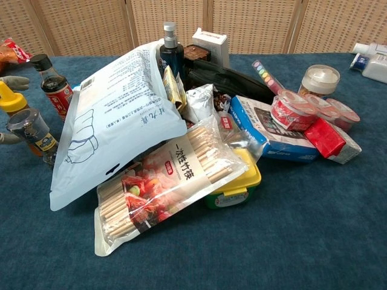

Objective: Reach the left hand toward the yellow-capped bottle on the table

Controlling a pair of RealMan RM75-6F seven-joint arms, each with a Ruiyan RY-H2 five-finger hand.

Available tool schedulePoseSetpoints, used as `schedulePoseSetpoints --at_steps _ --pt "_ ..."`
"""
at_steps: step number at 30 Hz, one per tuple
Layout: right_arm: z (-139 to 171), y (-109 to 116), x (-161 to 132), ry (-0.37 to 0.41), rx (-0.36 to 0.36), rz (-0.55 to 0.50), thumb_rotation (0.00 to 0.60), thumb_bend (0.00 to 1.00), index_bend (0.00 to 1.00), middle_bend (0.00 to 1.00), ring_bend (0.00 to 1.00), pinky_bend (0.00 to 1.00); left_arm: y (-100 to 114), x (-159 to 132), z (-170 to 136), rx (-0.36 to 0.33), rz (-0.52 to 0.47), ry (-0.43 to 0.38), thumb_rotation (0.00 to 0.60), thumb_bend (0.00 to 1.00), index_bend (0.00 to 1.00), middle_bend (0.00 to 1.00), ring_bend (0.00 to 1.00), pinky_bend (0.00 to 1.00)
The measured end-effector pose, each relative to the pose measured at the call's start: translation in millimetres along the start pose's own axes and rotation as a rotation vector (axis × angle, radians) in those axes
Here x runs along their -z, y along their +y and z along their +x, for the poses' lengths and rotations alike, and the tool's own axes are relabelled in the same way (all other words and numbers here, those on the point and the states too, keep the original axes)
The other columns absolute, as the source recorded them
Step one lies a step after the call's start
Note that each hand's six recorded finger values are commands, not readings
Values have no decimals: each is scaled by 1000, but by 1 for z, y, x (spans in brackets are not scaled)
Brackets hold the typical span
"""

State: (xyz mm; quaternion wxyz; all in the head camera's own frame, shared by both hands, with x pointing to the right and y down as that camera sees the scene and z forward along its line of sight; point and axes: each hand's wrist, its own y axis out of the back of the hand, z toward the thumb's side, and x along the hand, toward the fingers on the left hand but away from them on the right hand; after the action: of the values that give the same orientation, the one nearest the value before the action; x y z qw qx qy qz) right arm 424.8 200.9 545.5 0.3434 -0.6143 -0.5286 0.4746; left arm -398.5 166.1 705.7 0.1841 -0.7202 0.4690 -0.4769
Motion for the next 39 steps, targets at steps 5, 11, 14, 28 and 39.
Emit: schedulePoseSetpoints --at_steps 5,11,14,28,39 --pt "0 0 0 1 -2 -6 600 0 0 0 0 0 -8 1 4 31 -30 13 600 272 0 0 0 29" --pt "0 1 -1 7 -1 -12 600 0 0 0 0 0 -17 -2 13 38 -51 15 600 272 151 82 64 292" --pt "0 1 -1 7 -1 -14 600 0 0 0 0 0 -21 -5 19 27 -46 15 600 271 456 406 325 577" --pt "0 1 -1 12 -5 -18 600 0 0 0 0 0 -2 -13 15 -71 -48 -20 600 280 766 739 645 730" --pt "1 -1 -3 16 -13 -17 600 0 0 0 0 0 47 -35 7 -169 -75 -86 600 284 766 738 644 728"
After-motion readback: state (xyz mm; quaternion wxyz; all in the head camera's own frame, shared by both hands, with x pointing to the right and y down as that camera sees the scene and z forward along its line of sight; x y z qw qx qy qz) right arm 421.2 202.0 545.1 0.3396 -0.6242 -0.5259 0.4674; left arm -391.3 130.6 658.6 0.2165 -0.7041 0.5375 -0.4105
